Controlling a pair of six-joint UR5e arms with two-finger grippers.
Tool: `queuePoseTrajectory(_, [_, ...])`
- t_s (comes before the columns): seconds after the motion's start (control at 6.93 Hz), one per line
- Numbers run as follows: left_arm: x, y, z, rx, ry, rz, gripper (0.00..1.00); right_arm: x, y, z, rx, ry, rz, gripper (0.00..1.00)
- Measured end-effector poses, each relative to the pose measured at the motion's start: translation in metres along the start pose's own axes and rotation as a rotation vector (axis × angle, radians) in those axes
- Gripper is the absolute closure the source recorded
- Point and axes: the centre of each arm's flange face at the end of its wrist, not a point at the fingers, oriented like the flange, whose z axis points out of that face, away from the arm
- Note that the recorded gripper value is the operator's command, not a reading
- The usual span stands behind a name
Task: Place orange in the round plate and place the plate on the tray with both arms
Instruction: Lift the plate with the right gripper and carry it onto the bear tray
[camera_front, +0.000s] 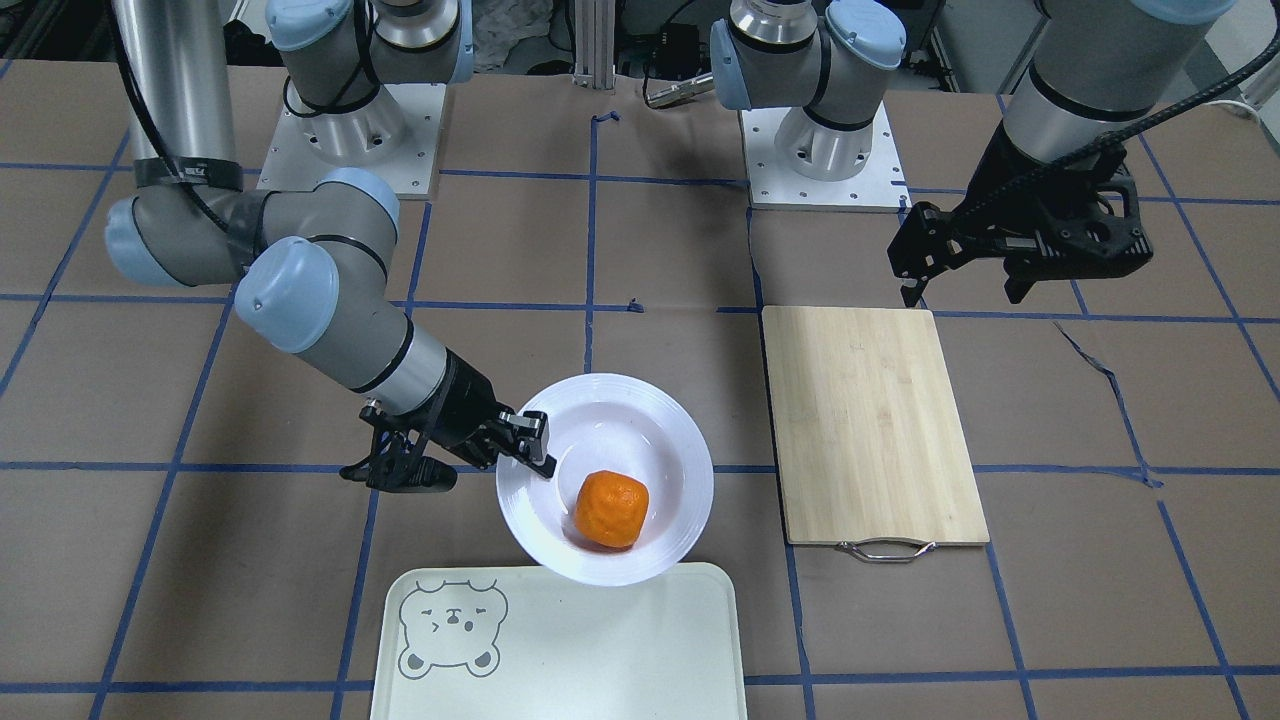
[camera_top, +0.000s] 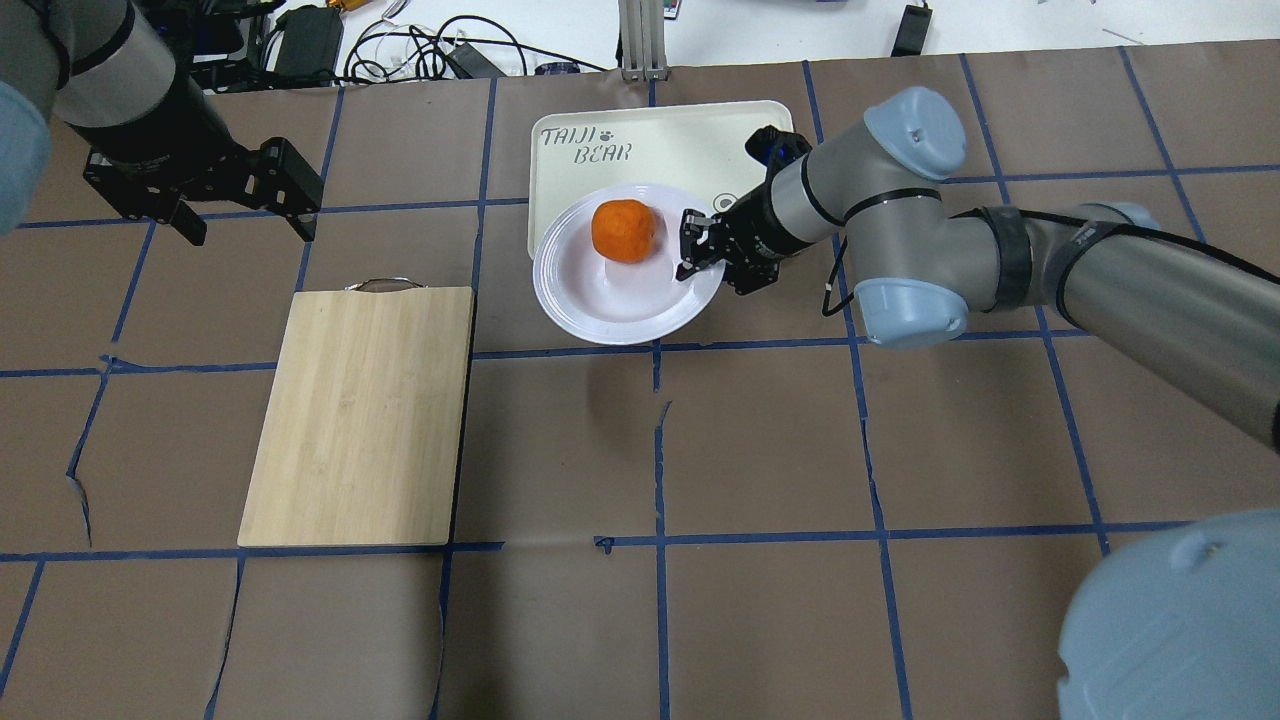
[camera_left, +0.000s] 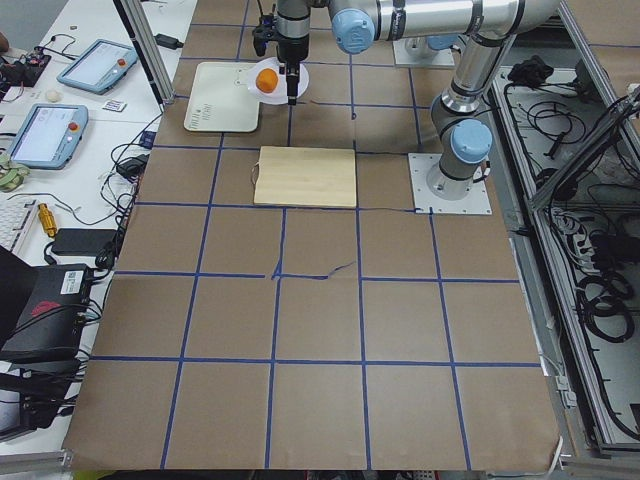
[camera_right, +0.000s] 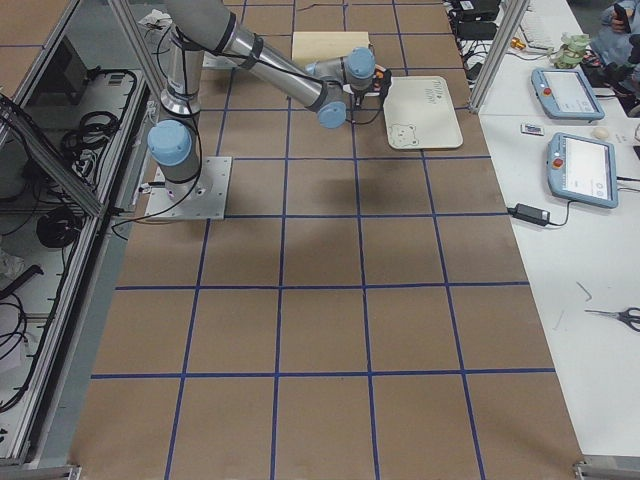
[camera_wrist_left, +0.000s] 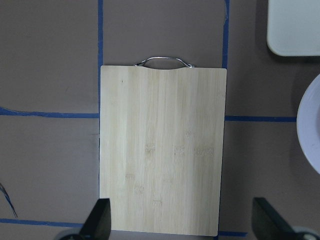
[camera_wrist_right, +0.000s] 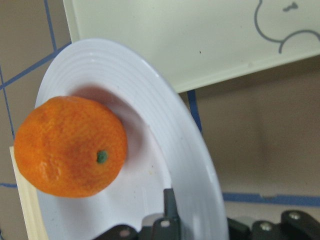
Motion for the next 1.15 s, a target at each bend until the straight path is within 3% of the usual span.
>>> queuePoseTrajectory(0.14, [0.000, 0.000, 0.000, 0.000, 0.001, 0.001, 0.00, -0.011, -0.040, 0.000, 0.026, 0.019, -0.003, 0.92])
queuePoseTrajectory(0.43, [0.000, 0.000, 0.001, -0.002, 0.001, 0.000, 0.00, -0.011, -0.109, 0.031, 0.047, 0.034, 0.006, 0.92])
queuePoseTrajectory(0.72, [0.000, 0.000, 0.001, -0.003, 0.000, -0.001, 0.00, 0.008, -0.138, 0.064, 0.038, 0.043, 0.035, 0.92])
queuePoseTrajectory(0.87, [0.000, 0.000, 0.001, -0.003, 0.001, -0.001, 0.00, 0.016, -0.142, 0.071, 0.034, 0.047, 0.048, 0.82])
queuePoseTrajectory(1.01, [0.000, 0.000, 0.001, -0.002, 0.001, 0.000, 0.00, 0.023, -0.144, 0.074, 0.031, 0.051, 0.058, 0.43])
queuePoseTrajectory(1.15, [0.000, 0.000, 0.001, -0.002, 0.001, 0.000, 0.00, 0.031, -0.148, 0.073, 0.037, 0.062, 0.080, 0.17])
